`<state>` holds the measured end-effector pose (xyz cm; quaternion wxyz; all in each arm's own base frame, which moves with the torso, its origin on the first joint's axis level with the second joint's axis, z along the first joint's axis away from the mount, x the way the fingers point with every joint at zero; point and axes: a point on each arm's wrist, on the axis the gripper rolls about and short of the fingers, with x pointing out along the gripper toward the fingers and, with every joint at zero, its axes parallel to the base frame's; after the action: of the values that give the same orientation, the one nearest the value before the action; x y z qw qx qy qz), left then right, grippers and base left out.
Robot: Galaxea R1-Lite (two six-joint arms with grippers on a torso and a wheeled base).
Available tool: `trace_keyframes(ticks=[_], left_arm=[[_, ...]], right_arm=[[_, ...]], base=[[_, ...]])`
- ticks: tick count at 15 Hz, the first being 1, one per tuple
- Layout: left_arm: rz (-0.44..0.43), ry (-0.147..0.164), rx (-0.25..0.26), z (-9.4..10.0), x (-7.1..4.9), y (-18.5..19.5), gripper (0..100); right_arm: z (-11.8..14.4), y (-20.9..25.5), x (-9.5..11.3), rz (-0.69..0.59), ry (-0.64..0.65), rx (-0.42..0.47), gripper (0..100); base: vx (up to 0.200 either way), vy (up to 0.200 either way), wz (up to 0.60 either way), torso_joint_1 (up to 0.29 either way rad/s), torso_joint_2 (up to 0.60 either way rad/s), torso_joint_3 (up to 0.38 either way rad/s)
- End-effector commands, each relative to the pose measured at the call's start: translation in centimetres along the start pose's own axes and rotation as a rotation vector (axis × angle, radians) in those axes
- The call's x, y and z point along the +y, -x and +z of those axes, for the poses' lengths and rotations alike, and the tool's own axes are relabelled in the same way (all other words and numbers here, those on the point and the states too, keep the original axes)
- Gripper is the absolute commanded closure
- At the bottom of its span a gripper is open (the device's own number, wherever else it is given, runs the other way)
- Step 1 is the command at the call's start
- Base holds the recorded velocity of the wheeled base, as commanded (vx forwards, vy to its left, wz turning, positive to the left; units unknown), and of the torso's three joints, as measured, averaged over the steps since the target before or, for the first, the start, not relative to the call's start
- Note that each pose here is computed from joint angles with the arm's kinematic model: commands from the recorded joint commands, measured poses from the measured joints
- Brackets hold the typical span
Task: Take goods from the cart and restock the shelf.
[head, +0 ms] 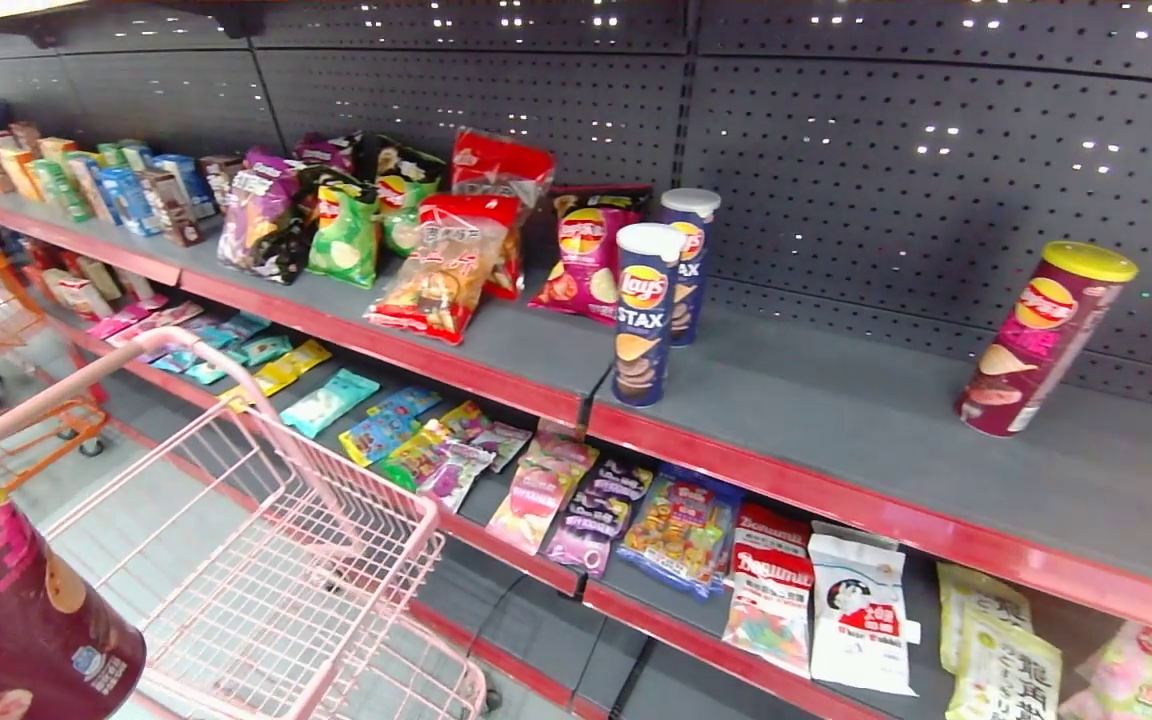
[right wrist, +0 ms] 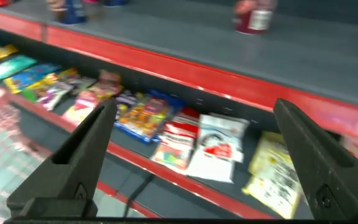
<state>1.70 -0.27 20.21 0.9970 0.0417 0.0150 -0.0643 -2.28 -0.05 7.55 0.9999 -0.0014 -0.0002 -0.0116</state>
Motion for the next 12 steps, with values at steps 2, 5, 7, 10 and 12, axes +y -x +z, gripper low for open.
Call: trace_keyframes(ticks=[2,5,7,10,12], left_arm=[[-0.003,0.000,0.001,-0.4,0.0,0.1,100],[-0.005,0.002,0.021,-1.3,-0.2,0.9,100],[-0.005,0.003,0.035,-1.5,-0.2,1.2,100],[-0.002,0.002,0.026,-1.4,-0.3,1.5,100],[-0.007,-0.003,0.030,-1.7,-0.3,1.6,100]], right_arm=[[0.0,0.0,0.0,0.000,0.000,0.000,0],[0.0,0.0,0.0,0.000,0.000,0.000,0],[0.0,0.0,0.0,0.000,0.000,0.000,0],[0.0,0.0,0.0,0.000,0.000,0.000,0],[0.0,0.0,0.0,0.000,0.000,0.000,0]], base=[[0.000,0.000,-0.60,0.010,0.00,0.009],[0.000,0.000,-0.60,0.004,0.00,0.001],[0.000,0.000,-0.60,0.000,0.00,0.002],[0.000,0.000,-0.20,0.001,0.00,-0.001],[0.000,0.000,0.00,0.000,0.00,0.000]])
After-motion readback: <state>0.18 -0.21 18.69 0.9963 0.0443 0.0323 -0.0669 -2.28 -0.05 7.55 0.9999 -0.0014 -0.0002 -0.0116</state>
